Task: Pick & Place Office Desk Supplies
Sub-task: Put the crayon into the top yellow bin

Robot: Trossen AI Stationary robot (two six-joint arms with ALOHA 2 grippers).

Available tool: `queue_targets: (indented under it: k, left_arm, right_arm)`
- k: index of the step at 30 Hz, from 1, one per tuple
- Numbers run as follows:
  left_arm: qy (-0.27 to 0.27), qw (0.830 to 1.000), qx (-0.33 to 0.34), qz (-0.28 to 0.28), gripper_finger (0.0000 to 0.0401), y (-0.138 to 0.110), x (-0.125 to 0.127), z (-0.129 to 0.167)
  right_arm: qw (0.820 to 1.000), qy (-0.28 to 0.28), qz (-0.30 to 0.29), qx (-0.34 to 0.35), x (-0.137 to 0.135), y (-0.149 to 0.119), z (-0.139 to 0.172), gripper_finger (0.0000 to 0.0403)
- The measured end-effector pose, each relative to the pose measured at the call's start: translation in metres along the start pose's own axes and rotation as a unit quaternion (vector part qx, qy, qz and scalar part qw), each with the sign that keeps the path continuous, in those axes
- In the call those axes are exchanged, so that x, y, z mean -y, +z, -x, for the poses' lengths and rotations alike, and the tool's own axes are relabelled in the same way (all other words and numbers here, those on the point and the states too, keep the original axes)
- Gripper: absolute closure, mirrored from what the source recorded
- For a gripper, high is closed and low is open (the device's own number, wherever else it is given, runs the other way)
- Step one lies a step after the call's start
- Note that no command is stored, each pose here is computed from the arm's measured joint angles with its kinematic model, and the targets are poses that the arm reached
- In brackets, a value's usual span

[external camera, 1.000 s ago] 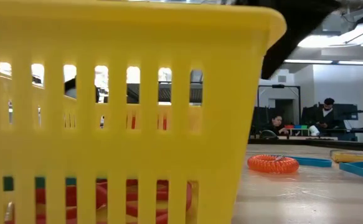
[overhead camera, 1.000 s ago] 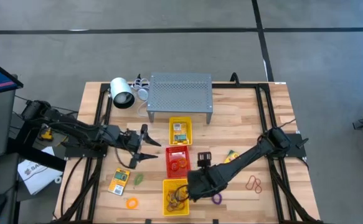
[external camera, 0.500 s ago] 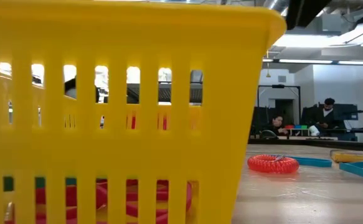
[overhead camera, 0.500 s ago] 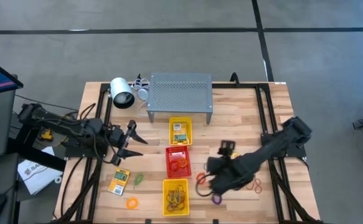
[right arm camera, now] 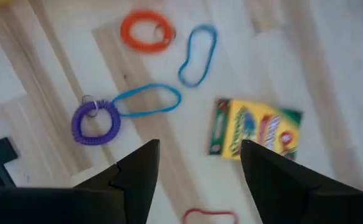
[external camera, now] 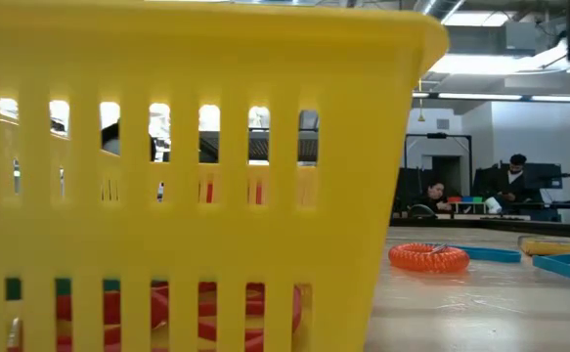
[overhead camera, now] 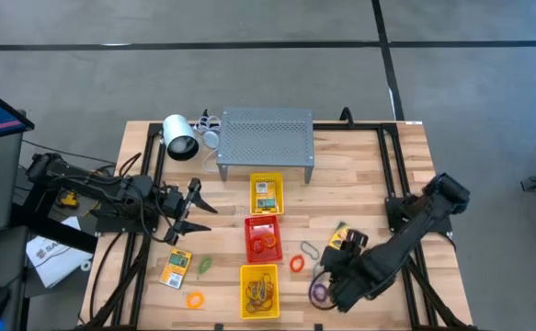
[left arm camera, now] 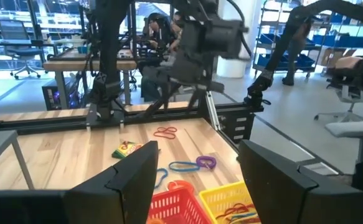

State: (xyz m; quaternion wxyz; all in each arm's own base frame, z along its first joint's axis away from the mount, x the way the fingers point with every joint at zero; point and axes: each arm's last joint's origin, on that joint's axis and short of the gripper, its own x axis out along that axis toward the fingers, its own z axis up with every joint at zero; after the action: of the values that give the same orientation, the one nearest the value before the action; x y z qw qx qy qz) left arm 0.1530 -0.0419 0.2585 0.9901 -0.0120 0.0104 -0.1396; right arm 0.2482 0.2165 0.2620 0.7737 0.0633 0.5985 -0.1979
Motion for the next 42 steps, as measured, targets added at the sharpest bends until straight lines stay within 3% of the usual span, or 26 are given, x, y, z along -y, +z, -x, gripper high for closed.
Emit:
queue_targets:
  k: [12,15,21,31,42]
  left_arm:
    - [0.001,0.999,-0.052,-0.007,0.0183,-0.01,0.0,0.001]
    - [0.002,0.998,-0.061,0.004,0.0183,-0.012,0.0,0.001]
    - [0.003,0.998,-0.066,0.021,0.0183,-0.013,0.0,0.001]
    - [0.005,0.996,-0.053,0.068,0.0183,-0.01,0.0,0.0]
    - [0.036,0.997,-0.023,0.069,0.0183,-0.005,-0.002,0.0]
  right_arm:
    - [0.985,-0.094,-0.072,-0.127,-0.042,0.025,-0.051,0.0199]
    - [0.98,-0.117,-0.059,-0.151,-0.052,0.034,-0.063,0.0202]
    - [0.982,-0.123,-0.057,-0.13,-0.067,0.044,-0.076,0.0214]
    - [0.973,-0.149,-0.004,-0.178,-0.074,0.031,-0.104,0.0248]
    - [0.965,-0.162,0.055,-0.197,-0.069,0.023,-0.113,0.0264]
